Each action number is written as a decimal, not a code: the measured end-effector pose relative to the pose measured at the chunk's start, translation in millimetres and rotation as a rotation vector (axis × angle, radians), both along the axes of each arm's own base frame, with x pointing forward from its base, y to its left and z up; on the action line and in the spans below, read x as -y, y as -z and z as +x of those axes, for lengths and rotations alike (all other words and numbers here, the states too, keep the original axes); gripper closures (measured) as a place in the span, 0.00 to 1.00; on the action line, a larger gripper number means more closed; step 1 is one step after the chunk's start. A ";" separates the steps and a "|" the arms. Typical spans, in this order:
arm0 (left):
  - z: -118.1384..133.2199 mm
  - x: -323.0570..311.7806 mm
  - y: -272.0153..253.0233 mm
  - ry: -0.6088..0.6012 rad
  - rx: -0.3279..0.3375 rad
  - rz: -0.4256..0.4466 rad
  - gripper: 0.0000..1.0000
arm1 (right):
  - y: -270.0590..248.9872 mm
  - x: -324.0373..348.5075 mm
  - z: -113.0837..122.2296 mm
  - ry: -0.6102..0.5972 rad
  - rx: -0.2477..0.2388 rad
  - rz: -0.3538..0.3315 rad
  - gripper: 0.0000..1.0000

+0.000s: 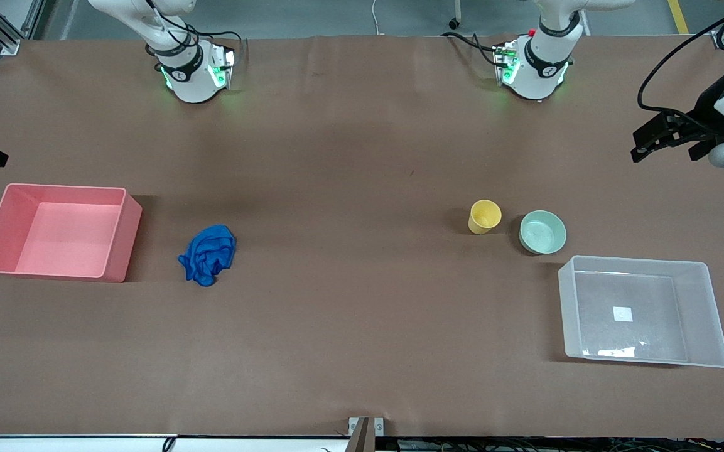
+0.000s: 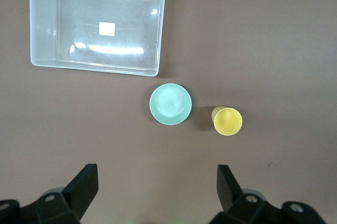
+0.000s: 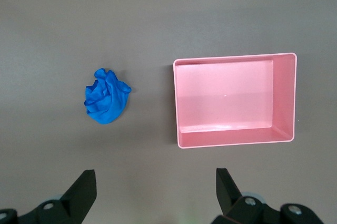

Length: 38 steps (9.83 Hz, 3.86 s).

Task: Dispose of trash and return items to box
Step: 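Reach the right gripper to the blue cloth while the left gripper reaches the bowl, then carry the cloth into the pink bin while the left gripper carries the bowl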

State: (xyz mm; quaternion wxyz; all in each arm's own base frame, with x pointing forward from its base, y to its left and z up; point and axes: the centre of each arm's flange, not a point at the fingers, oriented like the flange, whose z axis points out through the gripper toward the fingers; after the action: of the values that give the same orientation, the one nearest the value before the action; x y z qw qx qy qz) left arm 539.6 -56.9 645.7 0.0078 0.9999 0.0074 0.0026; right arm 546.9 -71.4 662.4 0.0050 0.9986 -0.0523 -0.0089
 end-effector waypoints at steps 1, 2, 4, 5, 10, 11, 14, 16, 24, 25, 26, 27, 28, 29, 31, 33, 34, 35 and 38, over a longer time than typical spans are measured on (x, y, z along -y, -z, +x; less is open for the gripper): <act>0.0 -0.4 0.0 -0.004 0.000 0.000 0.00 | 0.0 0.0 0.0 0.000 0.000 0.000 0.00; 0.1 -1.3 0.0 -0.006 0.000 0.000 0.00 | 0.0 0.1 0.0 0.000 0.000 0.000 0.00; 0.3 -2.5 -0.2 -0.006 0.000 0.000 0.00 | 0.0 0.5 -0.1 0.001 0.000 -0.001 0.00; 0.2 -3.1 0.3 -0.007 -0.001 0.000 0.01 | 0.0 0.9 -0.2 0.001 -0.001 -0.002 0.00; 11.4 -9.3 107.2 0.017 -0.043 0.003 0.04 | 0.4 1.4 -0.4 0.002 -0.004 -0.006 0.00; 11.4 -9.2 148.2 0.022 -0.029 0.002 0.04 | 2.8 1.7 0.0 0.002 -0.010 -0.005 0.00; -14.1 -14.4 275.6 0.013 0.043 0.000 0.04 | 99.3 -15.2 34.6 -0.036 -0.091 0.001 0.00; -35.4 -23.8 340.5 -0.004 0.093 0.000 0.04 | 221.7 -41.8 59.2 -0.086 -0.092 -0.007 0.00; -42.9 -42.6 465.6 -0.061 0.158 0.003 0.31 | 450.4 -179.8 36.8 -0.132 0.093 -0.022 0.00; -43.3 -42.8 465.6 -0.061 0.157 0.003 0.49 | 467.1 -174.7 31.2 -0.128 0.125 -0.022 0.00; -44.2 -43.2 464.3 -0.062 0.159 0.003 0.63 | 478.4 -170.6 26.4 -0.125 0.135 -0.023 0.01; -45.4 -43.8 458.7 -0.063 0.167 0.002 0.77 | 481.9 -169.5 24.6 -0.124 0.133 -0.024 0.09; -46.3 -44.3 447.5 -0.065 0.185 0.001 0.93 | 481.6 -169.5 24.6 -0.119 0.133 -0.024 0.15; -47.3 -44.3 430.8 -0.065 0.198 0.000 0.96 | 481.3 -169.4 24.8 -0.095 0.134 -0.023 0.34; -51.5 -44.0 383.0 -0.063 0.160 -0.001 0.96 | 477.3 -169.6 25.9 -0.048 0.126 -0.022 0.66; -46.7 -45.4 324.5 -0.066 0.181 -0.004 0.96 | 460.1 -167.7 32.8 -0.029 0.021 -0.040 0.87; -33.6 -50.0 300.9 -0.075 0.209 -0.005 0.96 | 431.5 -161.8 45.0 -0.012 -0.034 -0.049 0.87; -14.1 -60.5 284.6 -0.088 0.240 -0.003 0.96 | 390.7 -147.0 58.1 0.010 -0.074 -0.053 0.87; 68.8 -102.6 270.4 -0.094 0.258 0.033 0.96 | 251.4 -44.7 58.0 -0.011 -0.142 -0.024 0.89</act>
State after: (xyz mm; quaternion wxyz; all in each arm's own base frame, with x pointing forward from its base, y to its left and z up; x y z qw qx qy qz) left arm 608.4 45.7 375.3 -0.0077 0.9898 0.0533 0.1318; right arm 604.9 -26.7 411.0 0.0209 0.9956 -0.0466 -0.0790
